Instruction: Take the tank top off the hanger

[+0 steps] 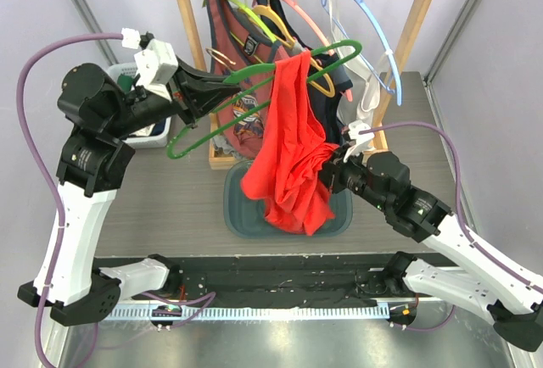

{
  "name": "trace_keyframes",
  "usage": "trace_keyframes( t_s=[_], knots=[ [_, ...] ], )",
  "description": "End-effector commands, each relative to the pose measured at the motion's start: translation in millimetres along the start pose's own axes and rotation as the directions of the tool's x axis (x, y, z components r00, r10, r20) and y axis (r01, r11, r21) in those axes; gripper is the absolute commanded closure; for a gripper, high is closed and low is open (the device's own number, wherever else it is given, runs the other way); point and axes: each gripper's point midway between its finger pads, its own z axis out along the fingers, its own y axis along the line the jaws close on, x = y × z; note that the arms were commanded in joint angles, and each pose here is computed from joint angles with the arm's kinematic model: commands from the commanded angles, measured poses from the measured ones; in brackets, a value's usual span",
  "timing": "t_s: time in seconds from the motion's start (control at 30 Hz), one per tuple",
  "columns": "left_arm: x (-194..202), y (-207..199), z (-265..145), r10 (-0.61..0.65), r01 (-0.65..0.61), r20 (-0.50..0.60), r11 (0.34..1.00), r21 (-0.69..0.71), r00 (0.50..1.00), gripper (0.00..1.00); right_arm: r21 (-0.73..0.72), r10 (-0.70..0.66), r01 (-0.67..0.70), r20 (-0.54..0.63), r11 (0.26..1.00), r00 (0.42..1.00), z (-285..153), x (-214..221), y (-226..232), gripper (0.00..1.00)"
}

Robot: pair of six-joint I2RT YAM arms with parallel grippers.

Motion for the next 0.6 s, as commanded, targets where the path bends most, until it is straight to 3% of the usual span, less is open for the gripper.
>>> trace_keyframes(
  t_s=[0.0,0.03,0.07,0.13,0.17,0.2,0.37,0.47,0.57],
  knots=[
    [2.6,1.1,-10.5,0.08,-0.081,-0.045,0.996,-0.032,0.996,1.0,0.121,-0.028,0.016,0.094,0.993,0.995,4.1,-14.4,-22.3,0.95],
    [10.6,0.6,-10.9,0.069,-0.071,-0.069,0.997,-0.027,0.995,1.0,0.122,-0.031,0.023,0.065,0.992,0.997,6.8,-6.5,-23.5,0.87],
    [20.4,-2.1,-14.2,0.061,-0.063,-0.103,0.998,-0.019,0.993,1.0,0.117,-0.037,0.035,0.02,0.992,0.999,8.0,4.6,-24.0,0.58],
    [38.2,-5.5,-16.4,0.031,-0.033,-0.144,0.999,-0.007,0.989,1.0,0.108,-0.042,0.047,-0.045,0.993,0.998,11.2,23.4,-24.9,0.31],
    [43.1,-9.5,-19.8,0.023,-0.024,-0.155,1.0,-0.001,0.988,1.0,0.115,-0.044,0.054,-0.086,0.992,0.995,9.7,33.9,-27.8,0.07],
    [47.2,-12.2,-21.1,0.013,-0.012,-0.163,1.0,0.006,0.987,1.0,0.112,-0.044,0.056,-0.105,0.992,0.994,8.3,38.5,-28.1,0.01],
    [61.1,-25.1,-20.4,-0.06,0.071,-0.182,0.996,0.055,0.981,1.0,0.088,-0.064,0.074,-0.106,0.993,0.992,-12.0,28.0,-22.8,0.0],
    [61.2,-31.4,-16.5,-0.106,0.122,-0.178,0.989,0.081,0.978,1.0,0.024,-0.069,0.07,-0.029,0.997,0.997,-31.7,-8.5,-4.3,0.0],
    [63.2,-38.2,-14.7,-0.126,0.146,-0.175,0.984,0.106,0.977,1.0,-0.099,-0.033,0.047,0.141,0.994,0.989,-60.0,-71.0,29.1,0.0]
  ],
)
